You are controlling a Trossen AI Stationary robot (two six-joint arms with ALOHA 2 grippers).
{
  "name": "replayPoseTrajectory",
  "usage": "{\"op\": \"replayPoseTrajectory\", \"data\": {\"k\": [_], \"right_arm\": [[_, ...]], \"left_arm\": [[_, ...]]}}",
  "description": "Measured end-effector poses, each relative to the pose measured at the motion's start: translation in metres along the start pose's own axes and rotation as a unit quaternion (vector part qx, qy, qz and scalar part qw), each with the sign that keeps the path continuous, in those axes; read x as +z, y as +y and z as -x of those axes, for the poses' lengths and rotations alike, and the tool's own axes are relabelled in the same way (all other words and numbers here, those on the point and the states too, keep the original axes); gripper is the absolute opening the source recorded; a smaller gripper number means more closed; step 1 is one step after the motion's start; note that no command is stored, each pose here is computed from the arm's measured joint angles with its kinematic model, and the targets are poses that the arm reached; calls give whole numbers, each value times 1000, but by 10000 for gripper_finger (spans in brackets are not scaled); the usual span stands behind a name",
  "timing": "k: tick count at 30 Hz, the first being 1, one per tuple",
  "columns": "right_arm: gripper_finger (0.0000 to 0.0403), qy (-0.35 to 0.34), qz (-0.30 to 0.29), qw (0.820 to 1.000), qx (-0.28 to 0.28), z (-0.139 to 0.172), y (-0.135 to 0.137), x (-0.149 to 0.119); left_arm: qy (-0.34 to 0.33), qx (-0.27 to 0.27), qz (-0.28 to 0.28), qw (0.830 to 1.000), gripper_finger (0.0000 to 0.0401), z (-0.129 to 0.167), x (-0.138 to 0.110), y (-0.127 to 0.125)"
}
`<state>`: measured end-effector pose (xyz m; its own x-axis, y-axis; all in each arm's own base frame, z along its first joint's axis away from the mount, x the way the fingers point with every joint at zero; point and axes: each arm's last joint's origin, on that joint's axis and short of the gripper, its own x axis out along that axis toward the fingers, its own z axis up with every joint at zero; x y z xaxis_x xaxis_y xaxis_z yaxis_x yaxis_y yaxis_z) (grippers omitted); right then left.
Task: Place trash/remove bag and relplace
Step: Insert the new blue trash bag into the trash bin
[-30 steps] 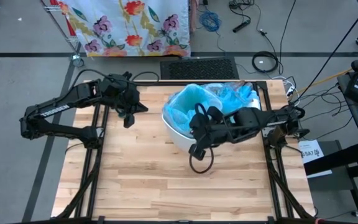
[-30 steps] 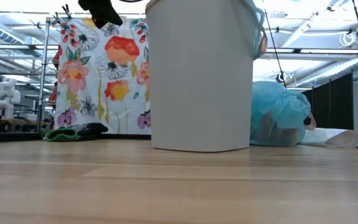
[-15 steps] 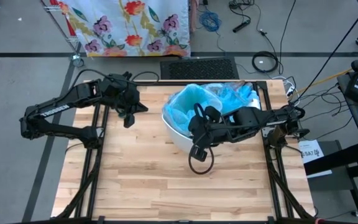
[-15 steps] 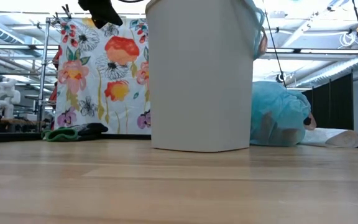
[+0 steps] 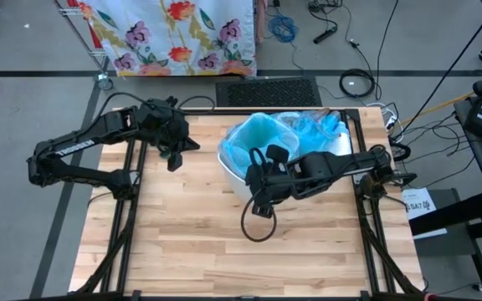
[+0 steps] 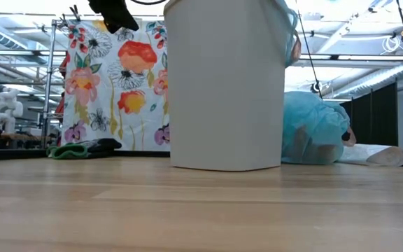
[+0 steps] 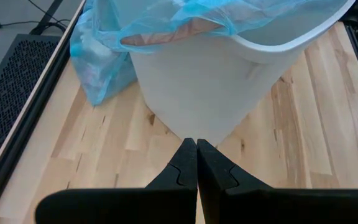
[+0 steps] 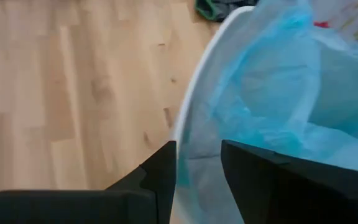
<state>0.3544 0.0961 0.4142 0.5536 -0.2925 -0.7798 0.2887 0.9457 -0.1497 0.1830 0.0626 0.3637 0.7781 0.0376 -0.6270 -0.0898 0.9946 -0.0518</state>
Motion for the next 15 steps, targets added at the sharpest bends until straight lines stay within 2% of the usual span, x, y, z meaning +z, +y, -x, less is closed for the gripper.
{"op": "replayPoseTrajectory", "data": {"k": [12, 15], "right_arm": [[120, 33, 34, 997, -54, -19, 4, -4], [101, 27, 26, 997, -63, -19, 3, -4]], "left_arm": [[1, 0, 0, 1000, 0, 0, 0, 0], [1, 0, 0, 1000, 0, 0, 0, 0]]}}
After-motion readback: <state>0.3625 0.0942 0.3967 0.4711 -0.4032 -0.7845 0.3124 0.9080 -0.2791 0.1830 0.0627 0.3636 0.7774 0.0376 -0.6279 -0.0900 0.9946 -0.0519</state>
